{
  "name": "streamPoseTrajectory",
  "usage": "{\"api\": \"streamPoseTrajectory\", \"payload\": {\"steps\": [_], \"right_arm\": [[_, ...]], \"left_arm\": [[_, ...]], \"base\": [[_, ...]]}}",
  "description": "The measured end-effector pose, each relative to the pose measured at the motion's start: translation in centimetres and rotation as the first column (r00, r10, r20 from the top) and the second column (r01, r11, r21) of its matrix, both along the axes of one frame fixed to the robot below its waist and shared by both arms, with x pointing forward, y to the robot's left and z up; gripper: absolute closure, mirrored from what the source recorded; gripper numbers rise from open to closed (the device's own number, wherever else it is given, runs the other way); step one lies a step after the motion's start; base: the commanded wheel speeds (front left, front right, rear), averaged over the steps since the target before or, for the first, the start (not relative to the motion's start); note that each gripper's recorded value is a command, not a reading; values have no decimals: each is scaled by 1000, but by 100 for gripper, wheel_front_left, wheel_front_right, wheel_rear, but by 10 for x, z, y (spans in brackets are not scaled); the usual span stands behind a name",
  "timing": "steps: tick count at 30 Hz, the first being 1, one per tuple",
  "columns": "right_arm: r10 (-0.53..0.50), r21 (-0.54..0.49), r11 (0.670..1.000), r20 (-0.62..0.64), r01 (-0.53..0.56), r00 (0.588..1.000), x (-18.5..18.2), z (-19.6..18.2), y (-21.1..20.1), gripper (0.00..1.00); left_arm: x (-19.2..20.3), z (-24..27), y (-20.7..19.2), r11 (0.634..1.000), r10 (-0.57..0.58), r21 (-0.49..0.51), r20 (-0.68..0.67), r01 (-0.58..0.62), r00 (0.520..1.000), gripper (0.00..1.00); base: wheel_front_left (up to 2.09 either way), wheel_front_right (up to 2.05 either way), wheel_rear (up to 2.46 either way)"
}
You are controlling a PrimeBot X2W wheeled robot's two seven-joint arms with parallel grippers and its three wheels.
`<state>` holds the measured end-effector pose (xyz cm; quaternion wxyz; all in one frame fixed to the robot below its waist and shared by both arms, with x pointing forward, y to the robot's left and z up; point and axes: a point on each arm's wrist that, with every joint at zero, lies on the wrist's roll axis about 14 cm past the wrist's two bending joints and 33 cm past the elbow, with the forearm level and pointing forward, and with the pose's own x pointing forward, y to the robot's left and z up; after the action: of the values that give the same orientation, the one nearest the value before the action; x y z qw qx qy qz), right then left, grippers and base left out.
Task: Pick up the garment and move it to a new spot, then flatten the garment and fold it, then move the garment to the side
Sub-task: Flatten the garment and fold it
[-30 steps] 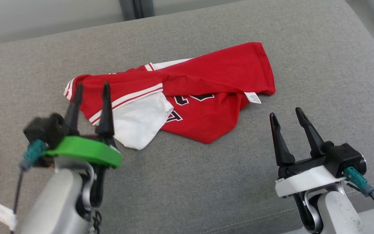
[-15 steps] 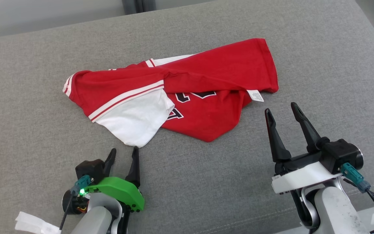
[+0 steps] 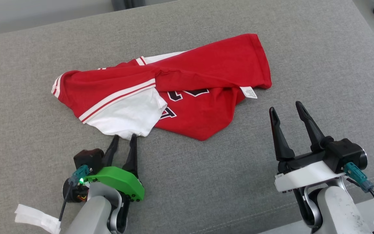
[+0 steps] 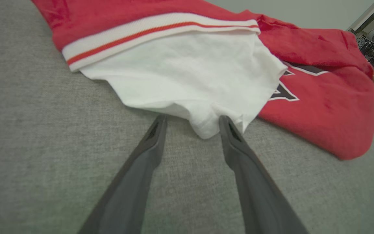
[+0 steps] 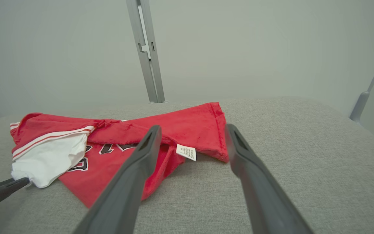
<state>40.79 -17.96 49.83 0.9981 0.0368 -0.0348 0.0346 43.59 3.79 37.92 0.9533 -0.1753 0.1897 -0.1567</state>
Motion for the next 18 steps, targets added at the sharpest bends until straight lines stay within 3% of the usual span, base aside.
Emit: {"api": "streamPoseTrajectory", "payload": {"steps": [8, 15, 18], "right_arm": [[18, 3, 1000, 8, -18, 1000, 4, 2, 6, 0], [20, 15, 1000, -41, -20, 999, 11, -16, 8, 0], [-15, 75, 997, -107, 23, 994, 13, -38, -2, 0]], "left_arm": [[-7, 7, -2, 998, -22, -55, 18, 23, 1000, 100], [-8, 25, 27, 990, 84, -117, 61, -76, 995, 100], [-12, 30, 44, 987, 124, -114, 77, -115, 989, 100]], "base": [[0, 0, 0], [0, 0, 0], [0, 0, 0]]}}
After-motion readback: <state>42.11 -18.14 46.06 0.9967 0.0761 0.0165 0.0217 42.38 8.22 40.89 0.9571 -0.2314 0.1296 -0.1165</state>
